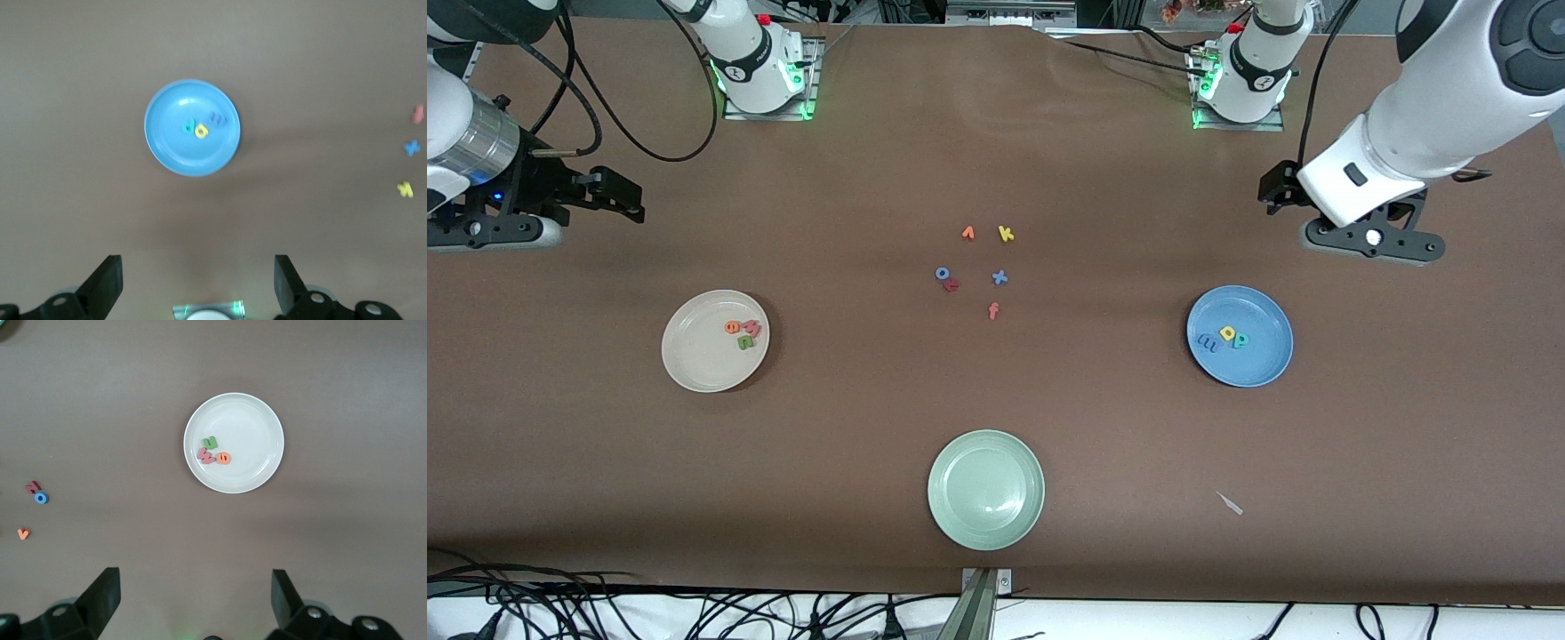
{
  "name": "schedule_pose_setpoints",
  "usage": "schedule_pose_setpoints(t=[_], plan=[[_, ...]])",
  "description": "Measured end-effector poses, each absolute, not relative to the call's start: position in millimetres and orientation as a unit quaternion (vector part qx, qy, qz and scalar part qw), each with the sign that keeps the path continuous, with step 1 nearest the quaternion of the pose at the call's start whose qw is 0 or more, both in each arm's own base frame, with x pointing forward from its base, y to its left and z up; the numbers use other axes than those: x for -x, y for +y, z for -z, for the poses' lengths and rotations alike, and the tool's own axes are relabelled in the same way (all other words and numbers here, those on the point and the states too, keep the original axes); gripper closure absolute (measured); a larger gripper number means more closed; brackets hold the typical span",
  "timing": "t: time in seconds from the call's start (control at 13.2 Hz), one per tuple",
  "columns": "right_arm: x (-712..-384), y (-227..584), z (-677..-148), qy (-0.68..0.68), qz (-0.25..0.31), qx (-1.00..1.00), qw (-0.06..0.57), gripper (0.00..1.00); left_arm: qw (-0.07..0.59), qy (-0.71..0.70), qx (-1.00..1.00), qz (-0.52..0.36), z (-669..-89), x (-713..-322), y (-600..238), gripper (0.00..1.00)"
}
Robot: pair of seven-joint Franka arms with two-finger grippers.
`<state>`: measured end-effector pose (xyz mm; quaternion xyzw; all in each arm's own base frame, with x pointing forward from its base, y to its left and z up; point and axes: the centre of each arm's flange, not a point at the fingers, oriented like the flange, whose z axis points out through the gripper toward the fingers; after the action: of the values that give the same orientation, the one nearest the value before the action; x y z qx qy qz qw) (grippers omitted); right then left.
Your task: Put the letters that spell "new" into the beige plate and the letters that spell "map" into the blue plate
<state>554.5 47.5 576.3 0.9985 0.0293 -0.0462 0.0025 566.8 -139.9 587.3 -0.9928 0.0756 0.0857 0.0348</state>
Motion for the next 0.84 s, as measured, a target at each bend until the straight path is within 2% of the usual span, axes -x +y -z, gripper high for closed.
schedule_pose_setpoints(t=[0.38, 0.61, 0.84], plan=[[-554.5, 47.5, -576.3, 0.029, 0.046, -0.998, 0.003, 0.0, 0.023, 0.083, 0.994, -0.074, -590.6, -577.5, -110.9, 0.0], [-554.5, 47.2, -576.3, 0.029, 0.046, -0.999, 0.002, 0.0, -0.012, 0.064, 0.997, -0.028, -591.2, -578.4, -101.4, 0.0], [-554.5, 46.9, -576.3, 0.029, 0.046, -0.999, 0.002, 0.0, -0.011, 0.051, 0.999, 0.005, -573.7, -561.5, -90.1, 0.0]])
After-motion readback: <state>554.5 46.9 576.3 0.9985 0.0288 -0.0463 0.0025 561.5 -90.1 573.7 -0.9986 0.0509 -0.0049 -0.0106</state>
